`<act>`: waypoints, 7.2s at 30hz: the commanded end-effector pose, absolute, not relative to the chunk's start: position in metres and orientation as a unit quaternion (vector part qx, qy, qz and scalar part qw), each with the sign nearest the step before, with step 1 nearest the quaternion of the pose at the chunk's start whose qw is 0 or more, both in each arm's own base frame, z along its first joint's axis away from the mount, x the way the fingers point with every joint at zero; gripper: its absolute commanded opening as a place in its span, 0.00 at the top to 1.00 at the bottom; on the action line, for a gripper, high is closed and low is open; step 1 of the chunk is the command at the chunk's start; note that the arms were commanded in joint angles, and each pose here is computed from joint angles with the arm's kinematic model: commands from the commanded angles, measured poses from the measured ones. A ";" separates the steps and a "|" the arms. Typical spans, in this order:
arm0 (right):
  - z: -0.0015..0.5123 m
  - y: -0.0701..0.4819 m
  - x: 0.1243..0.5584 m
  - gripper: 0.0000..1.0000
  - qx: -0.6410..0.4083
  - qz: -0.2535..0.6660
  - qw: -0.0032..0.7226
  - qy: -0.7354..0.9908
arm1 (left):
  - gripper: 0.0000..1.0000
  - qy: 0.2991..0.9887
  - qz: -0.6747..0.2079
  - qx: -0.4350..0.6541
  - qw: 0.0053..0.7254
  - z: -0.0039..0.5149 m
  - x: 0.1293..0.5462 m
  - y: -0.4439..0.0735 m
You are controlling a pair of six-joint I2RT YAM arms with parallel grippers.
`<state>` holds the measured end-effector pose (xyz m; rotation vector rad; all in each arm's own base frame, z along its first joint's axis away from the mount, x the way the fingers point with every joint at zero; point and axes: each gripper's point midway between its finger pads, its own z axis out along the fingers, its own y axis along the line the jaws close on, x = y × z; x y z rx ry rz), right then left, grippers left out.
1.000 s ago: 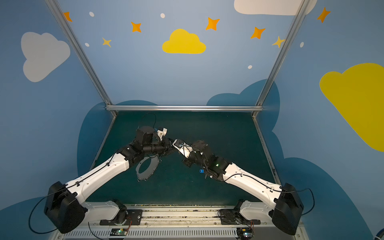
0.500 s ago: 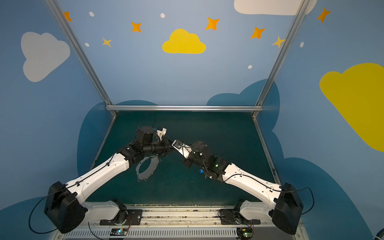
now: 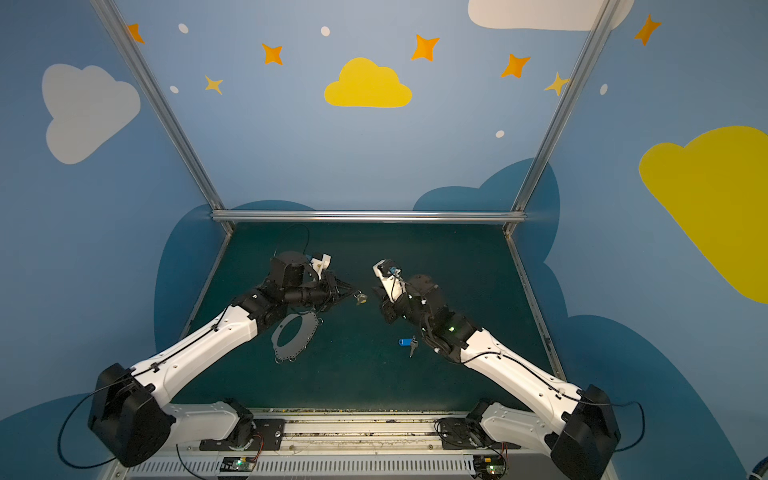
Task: Put the keys on the keyring
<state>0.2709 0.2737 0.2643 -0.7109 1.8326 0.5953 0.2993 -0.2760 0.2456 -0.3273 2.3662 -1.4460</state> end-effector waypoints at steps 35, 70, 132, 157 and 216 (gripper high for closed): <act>0.286 0.286 0.257 0.72 -0.199 0.624 0.279 0.703 | 0.96 0.832 -0.540 -0.001 0.129 0.261 0.291 -0.297; 0.271 0.301 0.244 0.78 -0.241 0.660 0.207 0.680 | 0.96 0.820 -0.561 0.040 0.110 0.276 0.285 -0.304; 0.277 0.322 0.264 0.88 -0.152 0.665 0.280 0.676 | 0.96 0.791 -0.549 -0.015 0.268 0.298 0.290 -0.274; 0.240 0.290 0.251 0.77 -0.180 0.597 0.266 0.735 | 0.96 0.906 -0.411 0.040 0.087 0.239 0.281 -0.278; 0.194 0.296 0.220 0.81 -0.137 0.619 0.192 0.749 | 0.96 0.909 -0.417 0.017 -0.008 0.195 0.276 -0.294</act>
